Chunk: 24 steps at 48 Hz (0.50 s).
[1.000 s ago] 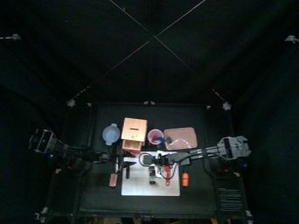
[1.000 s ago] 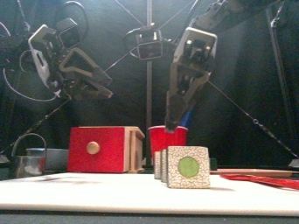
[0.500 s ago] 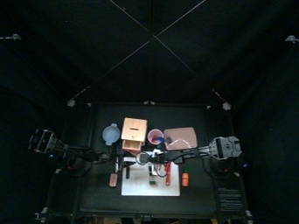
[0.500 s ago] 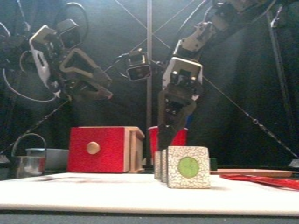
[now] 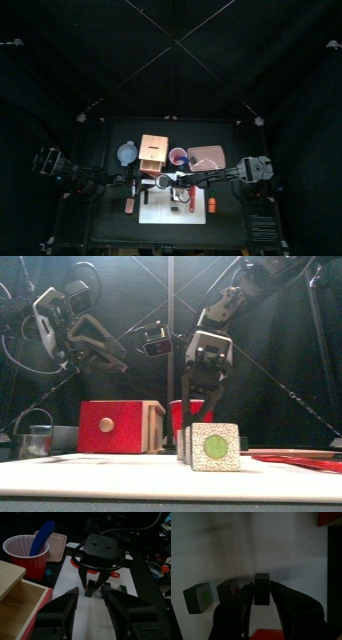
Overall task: Place sushi on board then cut the sushi with the knife then place the pieces on the plate
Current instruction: Place the 4 sushi pieces on the plate
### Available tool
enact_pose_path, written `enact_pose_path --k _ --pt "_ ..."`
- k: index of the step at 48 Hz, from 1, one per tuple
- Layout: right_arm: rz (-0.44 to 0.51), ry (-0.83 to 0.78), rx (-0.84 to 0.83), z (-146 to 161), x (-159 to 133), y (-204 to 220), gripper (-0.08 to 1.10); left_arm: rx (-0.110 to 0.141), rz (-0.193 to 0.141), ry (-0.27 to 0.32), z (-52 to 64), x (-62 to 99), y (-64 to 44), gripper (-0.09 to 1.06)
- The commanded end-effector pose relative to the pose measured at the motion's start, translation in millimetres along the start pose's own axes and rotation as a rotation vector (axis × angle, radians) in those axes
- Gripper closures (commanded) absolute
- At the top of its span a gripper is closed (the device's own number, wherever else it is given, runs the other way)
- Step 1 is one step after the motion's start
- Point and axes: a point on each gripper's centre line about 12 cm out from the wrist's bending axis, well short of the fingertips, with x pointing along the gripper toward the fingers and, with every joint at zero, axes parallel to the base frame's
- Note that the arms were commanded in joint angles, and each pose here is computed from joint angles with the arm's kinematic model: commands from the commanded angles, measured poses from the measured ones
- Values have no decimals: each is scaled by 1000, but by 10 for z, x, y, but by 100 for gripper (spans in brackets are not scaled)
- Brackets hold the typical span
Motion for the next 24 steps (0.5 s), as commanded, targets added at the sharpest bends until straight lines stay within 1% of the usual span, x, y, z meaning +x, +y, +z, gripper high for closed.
enact_pose_path --k 1,6,13,24 --pt "6 -33 7 72 -60 14 38 -3 -3 -13 43 14 -17 17" --pt "4 -32 14 72 -54 -1 42 -8 -1 -11 40 14 -17 17" --pt "10 -33 30 43 -184 -1 42 -8 0 -12 45 12 -16 17" --pt "33 -17 95 -118 -648 5 42 -5 -1 -14 49 10 -18 18"
